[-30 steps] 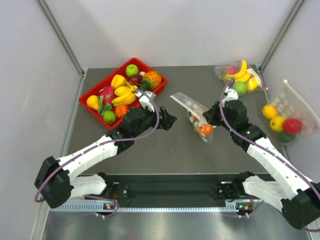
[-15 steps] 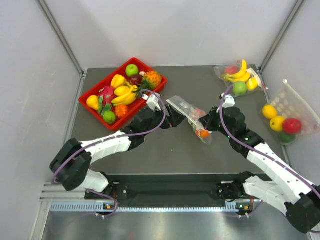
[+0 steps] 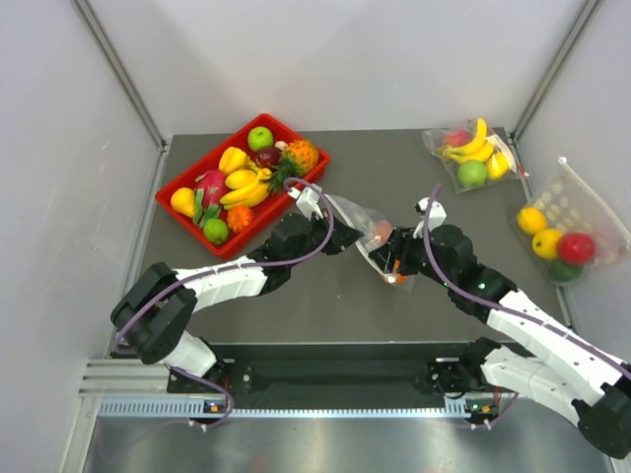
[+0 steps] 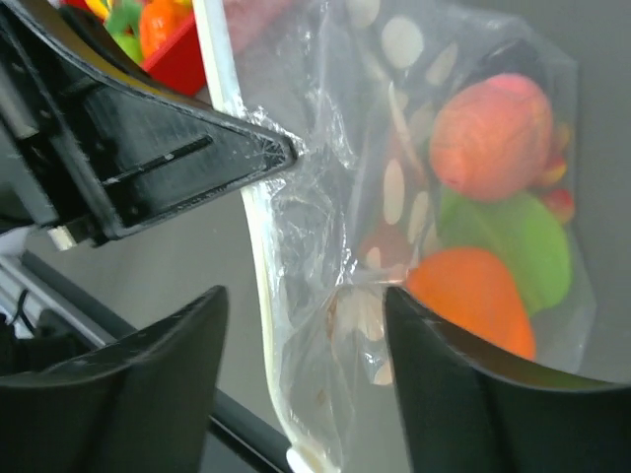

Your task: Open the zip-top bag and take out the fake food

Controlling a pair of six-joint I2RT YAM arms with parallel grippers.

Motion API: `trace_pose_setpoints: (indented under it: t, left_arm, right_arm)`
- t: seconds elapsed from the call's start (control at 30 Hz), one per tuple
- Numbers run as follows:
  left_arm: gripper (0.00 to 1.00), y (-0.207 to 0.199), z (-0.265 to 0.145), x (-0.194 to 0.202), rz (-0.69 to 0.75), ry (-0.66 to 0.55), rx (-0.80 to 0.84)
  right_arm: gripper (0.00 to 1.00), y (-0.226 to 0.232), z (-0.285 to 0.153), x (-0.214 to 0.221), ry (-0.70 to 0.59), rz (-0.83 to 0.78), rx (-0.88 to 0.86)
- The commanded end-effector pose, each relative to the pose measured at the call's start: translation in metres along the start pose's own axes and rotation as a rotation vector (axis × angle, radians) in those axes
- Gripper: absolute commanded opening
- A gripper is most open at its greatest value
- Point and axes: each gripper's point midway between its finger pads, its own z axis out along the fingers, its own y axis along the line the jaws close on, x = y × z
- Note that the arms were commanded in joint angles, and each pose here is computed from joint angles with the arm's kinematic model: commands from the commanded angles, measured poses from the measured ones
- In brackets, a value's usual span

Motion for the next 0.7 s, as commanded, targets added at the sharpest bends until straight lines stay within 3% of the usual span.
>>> trace_pose_setpoints:
  t: [0.0,0.23,0.33,0.67]
  left_arm:
    - [0.01,-0.024,0.0,-0.021,-0.011,-0.068,0.074]
    - [0.0,-0.025,-0.006,-0.051,-0.165,-0.085,0.046]
    - [0.0,-0.034,-0.01,-0.061,-0.173,-0.082,0.043]
    - [0.0,-0.05,-0.036,-0.084,-0.349,-0.139,0.06]
  right_arm:
    - [0.69,0.006,-0.027,-0.034,-0.134,-0.062,0.01]
    - [0.77,0.006,-0.087,-0.059,-0.294,-0.263,-0.016]
    - [0.78,0.005,-0.097,-0.05,-0.292,-0.319,-0.051]
    - [0.78,0.005,-0.072,-0.022,-0.229,-0.35,-0.081]
